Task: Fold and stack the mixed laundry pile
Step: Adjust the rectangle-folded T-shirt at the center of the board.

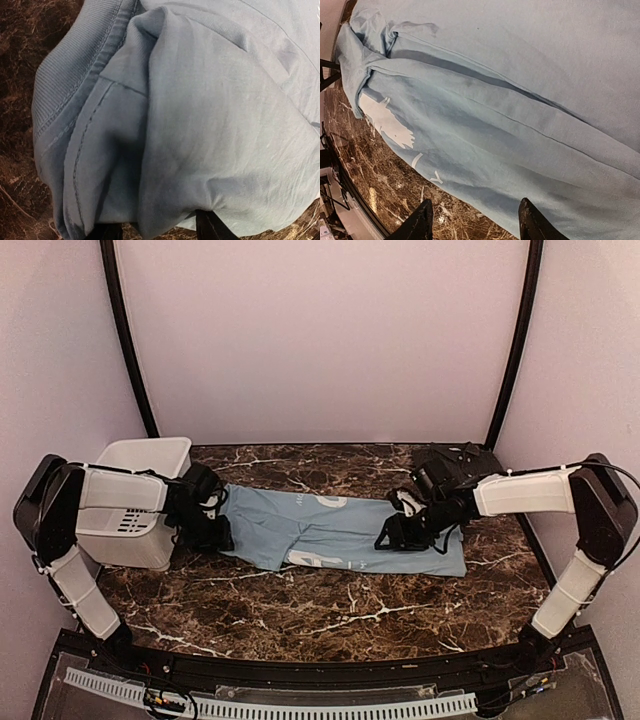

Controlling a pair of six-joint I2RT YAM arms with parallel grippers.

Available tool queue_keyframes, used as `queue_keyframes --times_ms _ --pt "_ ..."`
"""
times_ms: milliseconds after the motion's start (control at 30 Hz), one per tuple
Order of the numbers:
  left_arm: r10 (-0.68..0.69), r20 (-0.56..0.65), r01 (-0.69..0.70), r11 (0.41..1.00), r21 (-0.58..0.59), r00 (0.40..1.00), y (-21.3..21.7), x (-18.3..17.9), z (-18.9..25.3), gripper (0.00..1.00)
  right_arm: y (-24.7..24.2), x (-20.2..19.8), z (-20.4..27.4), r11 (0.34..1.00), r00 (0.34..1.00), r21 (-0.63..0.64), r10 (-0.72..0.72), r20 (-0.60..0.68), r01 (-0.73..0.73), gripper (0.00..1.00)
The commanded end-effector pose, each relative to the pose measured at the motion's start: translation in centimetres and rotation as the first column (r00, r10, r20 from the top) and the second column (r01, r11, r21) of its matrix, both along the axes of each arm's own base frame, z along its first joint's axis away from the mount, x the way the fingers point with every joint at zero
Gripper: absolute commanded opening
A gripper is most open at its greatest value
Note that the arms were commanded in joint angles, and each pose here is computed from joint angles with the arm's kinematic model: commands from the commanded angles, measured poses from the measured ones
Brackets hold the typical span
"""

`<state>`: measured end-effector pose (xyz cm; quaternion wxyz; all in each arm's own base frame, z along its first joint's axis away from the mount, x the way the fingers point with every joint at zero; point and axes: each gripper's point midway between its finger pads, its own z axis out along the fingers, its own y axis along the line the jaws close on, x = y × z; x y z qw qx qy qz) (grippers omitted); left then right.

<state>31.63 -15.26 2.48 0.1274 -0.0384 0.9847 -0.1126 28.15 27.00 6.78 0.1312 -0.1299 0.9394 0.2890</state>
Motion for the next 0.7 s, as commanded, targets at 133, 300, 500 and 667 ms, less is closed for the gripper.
queue_keyframes --times_ms 133,300,500,667 --pt "-0.032 0.063 0.036 0.997 -0.064 0.998 -1.4 0.4 1.1 0.41 -0.7 -1.0 -3.5 0.999 0.999 -0.048 -0.016 -0.052 0.014 0.55" --pt "-0.039 0.085 0.045 0.997 -0.068 0.996 -1.4 -0.4 3.7 0.27 -1.0 -1.1 -3.8 0.998 0.998 -0.064 -0.018 -0.053 0.014 0.55" --pt "-0.045 0.095 0.052 0.996 -0.068 0.994 -1.3 -0.5 5.6 0.16 -1.0 -0.9 -3.4 0.998 0.999 -0.066 -0.013 -0.04 0.011 0.55" --pt "-0.049 0.099 0.057 0.995 -0.08 0.994 -1.7 -0.1 6.0 0.03 -0.8 -0.6 -2.5 0.998 1.0 -0.055 -0.008 -0.023 0.006 0.55"
